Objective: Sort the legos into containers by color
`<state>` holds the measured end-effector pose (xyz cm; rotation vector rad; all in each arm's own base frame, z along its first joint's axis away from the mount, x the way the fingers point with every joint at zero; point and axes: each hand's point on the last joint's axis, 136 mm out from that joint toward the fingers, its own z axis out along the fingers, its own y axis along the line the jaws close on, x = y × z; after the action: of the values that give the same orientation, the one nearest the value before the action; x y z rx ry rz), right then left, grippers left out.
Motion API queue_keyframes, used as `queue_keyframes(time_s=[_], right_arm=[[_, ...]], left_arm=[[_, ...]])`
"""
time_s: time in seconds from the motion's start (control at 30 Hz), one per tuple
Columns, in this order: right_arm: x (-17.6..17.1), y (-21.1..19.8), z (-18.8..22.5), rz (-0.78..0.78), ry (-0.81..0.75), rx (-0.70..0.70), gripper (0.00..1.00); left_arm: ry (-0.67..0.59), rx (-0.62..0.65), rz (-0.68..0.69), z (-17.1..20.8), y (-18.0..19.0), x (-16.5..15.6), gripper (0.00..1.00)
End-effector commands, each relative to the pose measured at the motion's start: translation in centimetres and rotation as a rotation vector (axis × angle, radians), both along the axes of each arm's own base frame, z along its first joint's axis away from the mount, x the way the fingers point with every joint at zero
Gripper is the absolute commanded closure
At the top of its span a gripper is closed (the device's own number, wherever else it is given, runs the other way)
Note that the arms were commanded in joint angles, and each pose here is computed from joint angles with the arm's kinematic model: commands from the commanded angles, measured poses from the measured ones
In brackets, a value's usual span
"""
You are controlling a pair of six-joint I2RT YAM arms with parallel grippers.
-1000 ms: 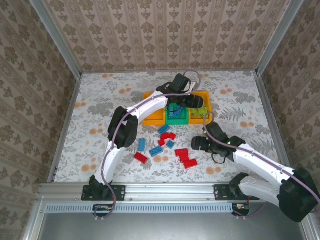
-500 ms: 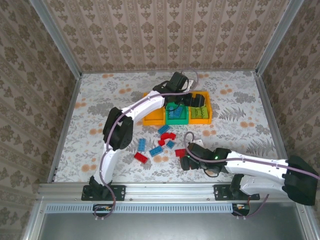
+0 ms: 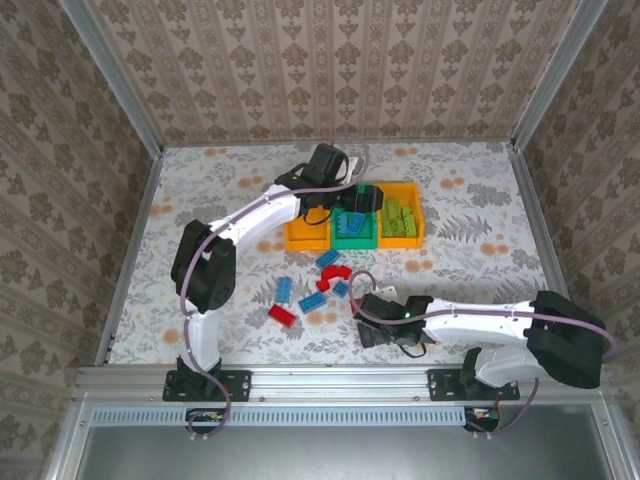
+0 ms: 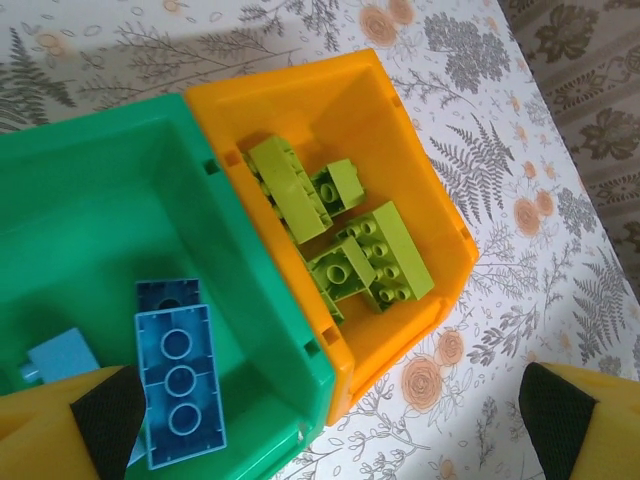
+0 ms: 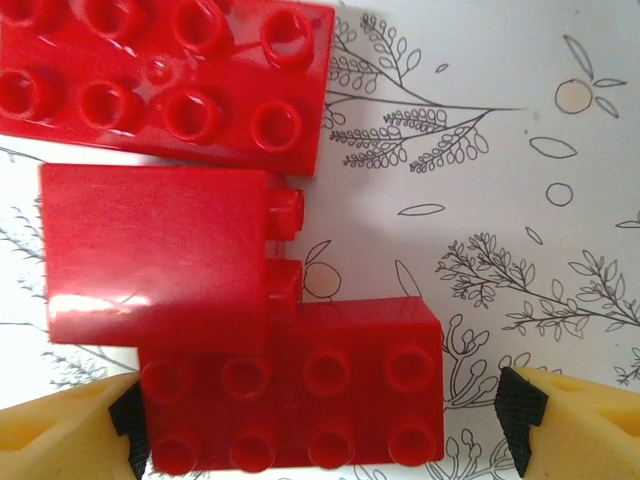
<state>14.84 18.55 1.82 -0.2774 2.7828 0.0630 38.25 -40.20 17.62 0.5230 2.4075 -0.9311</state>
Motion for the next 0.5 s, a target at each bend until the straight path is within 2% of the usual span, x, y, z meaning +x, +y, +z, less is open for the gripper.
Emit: queue_keyframes(time_s=[0.0, 0.07, 0.3, 0.47], right_arm=[[0.5, 0.1, 0.2, -0.017, -0.019, -0.027, 0.14], [0.6, 1.1, 0.1, -0.006, -0.015, 0.003, 0.18], [0.5, 1.1, 0.2, -0.002, -0.002, -0.005, 0.42], [1.4, 2.0, 3.5, 0.03, -0.066, 0.055, 0.44]], left_arm=[[-0.082, -0.037, 0.016, 3.0, 0.9, 0.6, 0.0], [-0.078, -0.032, 0.029, 2.8, 1.5, 0.8, 0.0], [-0.063, -0.019, 0.092, 2.1, 4.8, 1.3, 0.0], [-0.052, 0.038, 0.153, 0.9, 8.3, 1.3, 0.0]])
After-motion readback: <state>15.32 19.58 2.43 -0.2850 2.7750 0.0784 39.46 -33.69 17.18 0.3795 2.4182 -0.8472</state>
